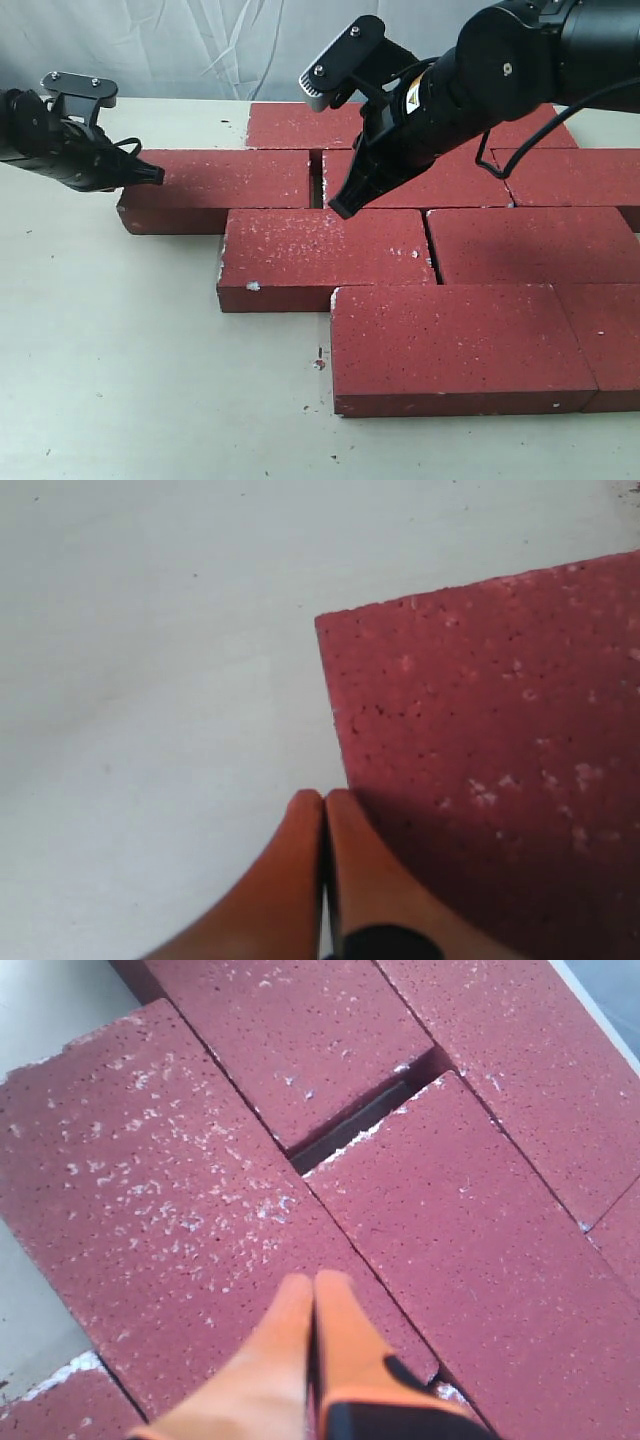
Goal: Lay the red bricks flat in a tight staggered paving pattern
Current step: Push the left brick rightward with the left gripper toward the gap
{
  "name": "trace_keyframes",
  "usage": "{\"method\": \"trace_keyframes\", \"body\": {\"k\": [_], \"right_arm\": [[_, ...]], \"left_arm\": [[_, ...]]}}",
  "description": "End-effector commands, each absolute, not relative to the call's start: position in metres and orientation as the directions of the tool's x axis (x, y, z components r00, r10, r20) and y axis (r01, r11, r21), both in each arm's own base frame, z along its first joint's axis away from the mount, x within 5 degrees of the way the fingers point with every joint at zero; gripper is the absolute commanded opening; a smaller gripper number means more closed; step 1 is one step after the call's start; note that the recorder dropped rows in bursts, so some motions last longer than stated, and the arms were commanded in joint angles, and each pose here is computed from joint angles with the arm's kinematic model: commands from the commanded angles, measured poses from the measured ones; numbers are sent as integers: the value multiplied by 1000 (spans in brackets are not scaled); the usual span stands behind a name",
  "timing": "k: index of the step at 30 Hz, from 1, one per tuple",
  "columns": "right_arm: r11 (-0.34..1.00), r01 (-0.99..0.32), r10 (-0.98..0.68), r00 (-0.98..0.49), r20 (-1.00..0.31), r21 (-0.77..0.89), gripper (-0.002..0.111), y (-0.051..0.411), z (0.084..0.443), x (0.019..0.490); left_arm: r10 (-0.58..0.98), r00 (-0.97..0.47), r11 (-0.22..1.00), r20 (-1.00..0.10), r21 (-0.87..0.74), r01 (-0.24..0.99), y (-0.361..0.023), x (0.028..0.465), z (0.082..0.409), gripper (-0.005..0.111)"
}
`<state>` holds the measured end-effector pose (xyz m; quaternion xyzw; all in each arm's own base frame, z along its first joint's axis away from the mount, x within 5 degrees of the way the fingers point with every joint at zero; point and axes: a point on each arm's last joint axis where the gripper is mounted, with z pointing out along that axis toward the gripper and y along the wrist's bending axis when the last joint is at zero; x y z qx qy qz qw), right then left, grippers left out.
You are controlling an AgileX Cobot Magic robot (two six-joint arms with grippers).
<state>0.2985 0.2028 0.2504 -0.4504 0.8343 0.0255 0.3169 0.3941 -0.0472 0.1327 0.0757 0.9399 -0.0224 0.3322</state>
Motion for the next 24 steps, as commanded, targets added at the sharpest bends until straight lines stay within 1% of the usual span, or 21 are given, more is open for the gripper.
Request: {"method": "trace_keyframes", "body": {"k": [1, 9, 12, 17, 24], "right_arm": [[596, -763, -732, -389, -559, -250, -1, 201, 250, 300], [596, -763, -732, -389, -559, -250, -1, 201, 250, 300], [596, -763, -732, -389, -559, -250, -1, 201, 250, 300], [596, -763, -732, -389, -559, -250, -1, 201, 250, 300], [595, -764, -734, -387, -558, -252, -1, 201, 250, 301]], "left_arm": [[149, -754, 983, -640, 13, 184, -58, 395, 134, 0], [170, -768, 979, -618, 16, 204, -67, 398, 113, 0], [200, -772, 972, -604, 23, 234, -74, 401, 108, 0], [222, -780, 965, -586, 20, 260, -82, 402, 111, 0], [269, -794, 954, -546, 39, 297, -82, 400, 110, 0]]}}
